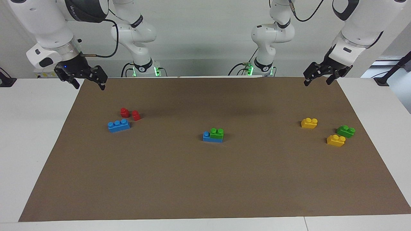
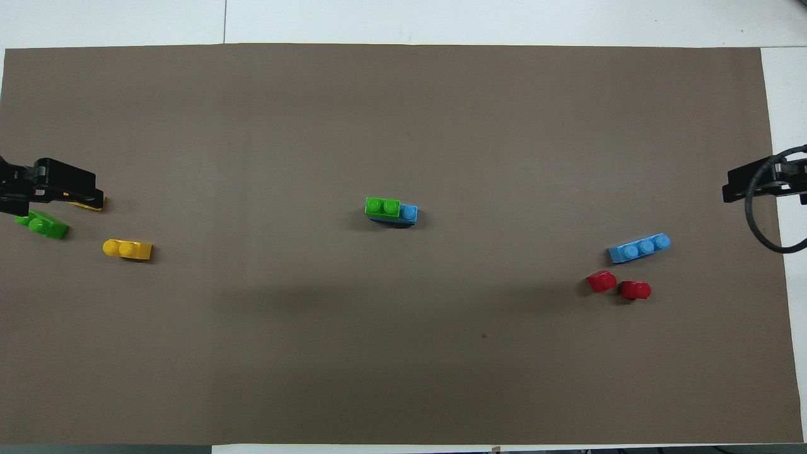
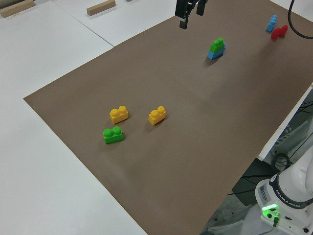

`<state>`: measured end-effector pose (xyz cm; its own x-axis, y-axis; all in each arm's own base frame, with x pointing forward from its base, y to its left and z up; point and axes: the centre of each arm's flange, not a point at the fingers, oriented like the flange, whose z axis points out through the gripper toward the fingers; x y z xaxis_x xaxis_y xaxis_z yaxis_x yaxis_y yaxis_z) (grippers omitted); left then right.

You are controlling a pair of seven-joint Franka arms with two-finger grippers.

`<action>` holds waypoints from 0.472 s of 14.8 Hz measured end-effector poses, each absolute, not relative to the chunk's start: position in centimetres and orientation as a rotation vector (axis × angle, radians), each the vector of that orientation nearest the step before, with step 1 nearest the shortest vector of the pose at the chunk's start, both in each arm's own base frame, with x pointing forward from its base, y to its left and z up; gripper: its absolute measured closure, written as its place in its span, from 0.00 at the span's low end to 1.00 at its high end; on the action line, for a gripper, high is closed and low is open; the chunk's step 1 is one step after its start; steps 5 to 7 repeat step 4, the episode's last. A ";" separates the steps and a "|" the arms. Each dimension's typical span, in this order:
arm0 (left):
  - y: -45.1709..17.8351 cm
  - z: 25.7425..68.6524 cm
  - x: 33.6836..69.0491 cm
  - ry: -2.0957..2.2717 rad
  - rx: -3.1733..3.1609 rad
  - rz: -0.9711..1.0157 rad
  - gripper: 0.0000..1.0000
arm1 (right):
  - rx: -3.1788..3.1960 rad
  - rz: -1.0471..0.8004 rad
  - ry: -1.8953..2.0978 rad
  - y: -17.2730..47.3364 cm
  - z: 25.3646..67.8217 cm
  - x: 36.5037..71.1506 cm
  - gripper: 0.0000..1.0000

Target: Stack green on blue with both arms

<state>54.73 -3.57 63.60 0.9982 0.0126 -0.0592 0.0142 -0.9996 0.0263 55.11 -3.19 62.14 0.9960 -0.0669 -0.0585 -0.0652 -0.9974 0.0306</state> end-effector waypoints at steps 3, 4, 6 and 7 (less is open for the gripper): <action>-3.7 63.6 54.7 0.014 3.118 -0.092 0.00 | 3.110 -0.096 -0.103 -3.2 62.1 55.1 0.00; -3.7 63.6 54.7 0.013 3.119 -0.092 0.00 | 3.110 -0.096 -0.103 -3.2 62.1 55.1 0.00; -3.7 63.6 54.7 0.013 3.119 -0.092 0.00 | 3.110 -0.096 -0.103 -3.2 62.1 55.1 0.00; -3.7 63.6 54.7 0.013 3.119 -0.092 0.00 | 3.110 -0.096 -0.103 -3.2 62.1 55.1 0.00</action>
